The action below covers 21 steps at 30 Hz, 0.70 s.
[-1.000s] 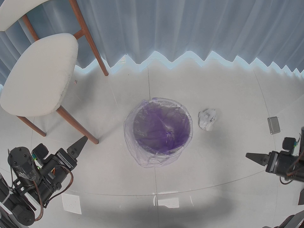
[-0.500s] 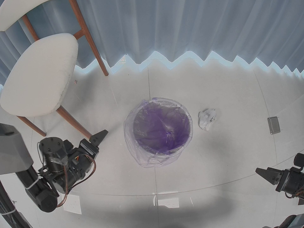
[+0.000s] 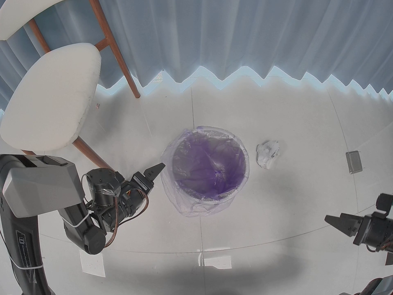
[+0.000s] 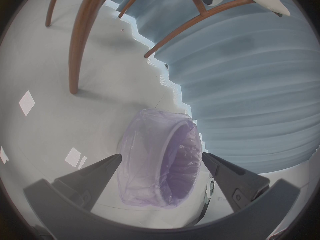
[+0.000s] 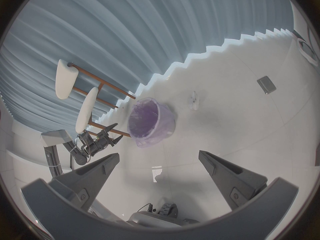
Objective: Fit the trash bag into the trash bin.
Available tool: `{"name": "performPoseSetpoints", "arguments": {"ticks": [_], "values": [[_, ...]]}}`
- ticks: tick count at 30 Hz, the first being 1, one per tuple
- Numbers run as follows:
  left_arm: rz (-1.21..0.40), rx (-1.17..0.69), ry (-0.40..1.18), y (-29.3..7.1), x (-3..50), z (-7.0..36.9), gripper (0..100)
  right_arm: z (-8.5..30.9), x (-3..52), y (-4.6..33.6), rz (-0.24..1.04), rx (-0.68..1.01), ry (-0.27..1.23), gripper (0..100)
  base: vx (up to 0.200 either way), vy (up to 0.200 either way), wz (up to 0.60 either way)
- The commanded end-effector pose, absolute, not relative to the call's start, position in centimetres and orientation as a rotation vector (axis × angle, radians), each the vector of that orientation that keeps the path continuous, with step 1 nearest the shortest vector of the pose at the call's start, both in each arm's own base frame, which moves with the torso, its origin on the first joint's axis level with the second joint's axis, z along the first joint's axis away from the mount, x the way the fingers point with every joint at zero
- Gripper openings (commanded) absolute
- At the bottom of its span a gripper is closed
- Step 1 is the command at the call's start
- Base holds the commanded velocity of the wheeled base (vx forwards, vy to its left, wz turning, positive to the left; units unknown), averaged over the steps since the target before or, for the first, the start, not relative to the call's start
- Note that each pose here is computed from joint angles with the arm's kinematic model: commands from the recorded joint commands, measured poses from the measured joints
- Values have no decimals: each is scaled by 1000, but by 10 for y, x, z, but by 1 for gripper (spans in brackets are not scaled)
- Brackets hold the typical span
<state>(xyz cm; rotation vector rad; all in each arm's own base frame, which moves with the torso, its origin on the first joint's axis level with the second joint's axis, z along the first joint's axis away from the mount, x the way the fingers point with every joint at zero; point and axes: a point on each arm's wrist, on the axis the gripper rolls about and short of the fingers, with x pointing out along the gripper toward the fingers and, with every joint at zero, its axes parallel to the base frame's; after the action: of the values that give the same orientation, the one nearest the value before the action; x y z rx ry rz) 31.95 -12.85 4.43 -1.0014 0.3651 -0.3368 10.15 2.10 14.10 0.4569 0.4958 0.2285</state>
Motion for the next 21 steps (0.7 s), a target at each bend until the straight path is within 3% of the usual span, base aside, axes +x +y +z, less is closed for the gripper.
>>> {"name": "performPoseSetpoints", "arguments": {"ticks": [1, 7, 13, 17, 21], "values": [[-383, -957, 334, -118, 280, 80, 100, 157, 186, 44, 241, 403, 600, 100, 0, 0, 0], [-436, -904, 361, -99, 221, 100, 100, 137, 253, 85, 269, 230, 659, 100, 0, 0, 0], [-532, -681, 292, -82, 222, 108, 100, 108, 274, 108, 290, 196, 753, 100, 0, 0, 0], [-639, -605, 268, -71, 228, 114, 100, 102, 291, 111, 278, 198, 761, 100, 200, 0, 0], [-614, -587, 237, -71, 229, 117, 100, 97, 304, 113, 256, 201, 758, 100, 200, 0, 0]]}}
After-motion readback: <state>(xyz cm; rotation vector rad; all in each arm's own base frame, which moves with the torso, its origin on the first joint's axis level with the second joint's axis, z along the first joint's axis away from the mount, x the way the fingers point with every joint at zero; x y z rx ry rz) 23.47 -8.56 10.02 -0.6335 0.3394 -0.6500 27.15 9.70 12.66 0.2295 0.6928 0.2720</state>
